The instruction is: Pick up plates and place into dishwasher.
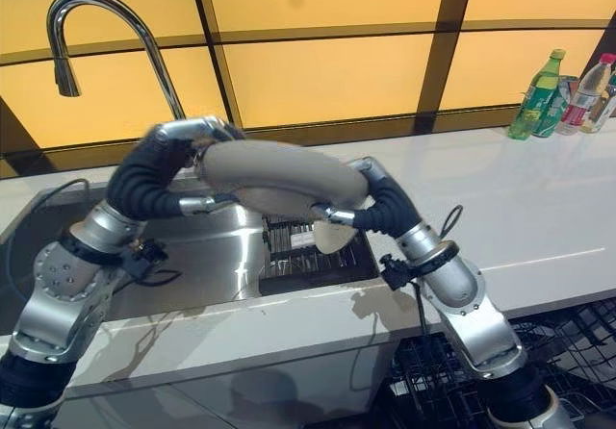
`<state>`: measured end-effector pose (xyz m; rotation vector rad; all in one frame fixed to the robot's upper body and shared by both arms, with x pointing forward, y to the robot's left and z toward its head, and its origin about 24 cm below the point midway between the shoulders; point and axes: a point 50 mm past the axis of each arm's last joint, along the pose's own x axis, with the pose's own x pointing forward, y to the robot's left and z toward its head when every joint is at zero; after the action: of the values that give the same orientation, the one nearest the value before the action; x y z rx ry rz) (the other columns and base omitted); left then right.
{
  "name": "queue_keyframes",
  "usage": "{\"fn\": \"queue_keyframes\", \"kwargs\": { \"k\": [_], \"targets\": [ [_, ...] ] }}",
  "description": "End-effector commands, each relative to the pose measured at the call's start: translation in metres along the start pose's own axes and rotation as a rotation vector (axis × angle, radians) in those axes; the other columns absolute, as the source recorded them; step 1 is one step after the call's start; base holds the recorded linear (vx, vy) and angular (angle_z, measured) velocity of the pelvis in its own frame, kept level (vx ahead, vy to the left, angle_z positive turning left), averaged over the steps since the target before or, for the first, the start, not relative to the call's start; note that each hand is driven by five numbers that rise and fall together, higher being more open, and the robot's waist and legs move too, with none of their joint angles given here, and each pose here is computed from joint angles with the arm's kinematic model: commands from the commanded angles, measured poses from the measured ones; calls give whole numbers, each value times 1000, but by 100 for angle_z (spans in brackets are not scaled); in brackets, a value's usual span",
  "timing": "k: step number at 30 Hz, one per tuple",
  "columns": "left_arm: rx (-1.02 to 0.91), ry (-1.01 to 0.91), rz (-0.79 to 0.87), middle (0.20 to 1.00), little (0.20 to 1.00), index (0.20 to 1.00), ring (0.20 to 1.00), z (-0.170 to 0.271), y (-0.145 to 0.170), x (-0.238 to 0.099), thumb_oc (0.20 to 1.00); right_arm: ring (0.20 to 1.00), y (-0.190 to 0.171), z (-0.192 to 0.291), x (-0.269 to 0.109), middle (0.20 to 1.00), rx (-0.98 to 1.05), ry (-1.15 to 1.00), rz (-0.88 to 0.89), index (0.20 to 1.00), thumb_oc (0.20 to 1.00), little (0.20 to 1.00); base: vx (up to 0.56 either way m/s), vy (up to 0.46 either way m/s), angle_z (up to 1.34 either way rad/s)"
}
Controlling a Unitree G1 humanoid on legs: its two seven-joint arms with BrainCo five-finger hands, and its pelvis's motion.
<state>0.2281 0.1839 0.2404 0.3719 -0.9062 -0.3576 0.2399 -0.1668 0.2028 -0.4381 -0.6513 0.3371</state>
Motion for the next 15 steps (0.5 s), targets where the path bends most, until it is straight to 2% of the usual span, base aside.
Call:
{"fn": "queue_keyframes", "kwargs": {
  "k": [1, 8, 15],
  "targets": [
    [90, -50, 278, 1000, 1000, 1000, 1000, 6, 40, -8, 1000, 200, -45, 0, -12, 200, -186, 31, -192, 200, 200, 200, 11, -14, -7],
    [189, -55, 461, 1000, 1000, 1000, 1000, 14, 66, -25, 1000, 200, -84, -1, -33, 200, -348, 122, -328, 200, 200, 200, 17, -8, -15],
    [223, -32, 454, 1000, 1000, 1000, 1000, 15, 70, -29, 1000, 200, -106, -1, -50, 200, -436, 194, -445, 200, 200, 200, 14, -23, -27]
  ]
}}
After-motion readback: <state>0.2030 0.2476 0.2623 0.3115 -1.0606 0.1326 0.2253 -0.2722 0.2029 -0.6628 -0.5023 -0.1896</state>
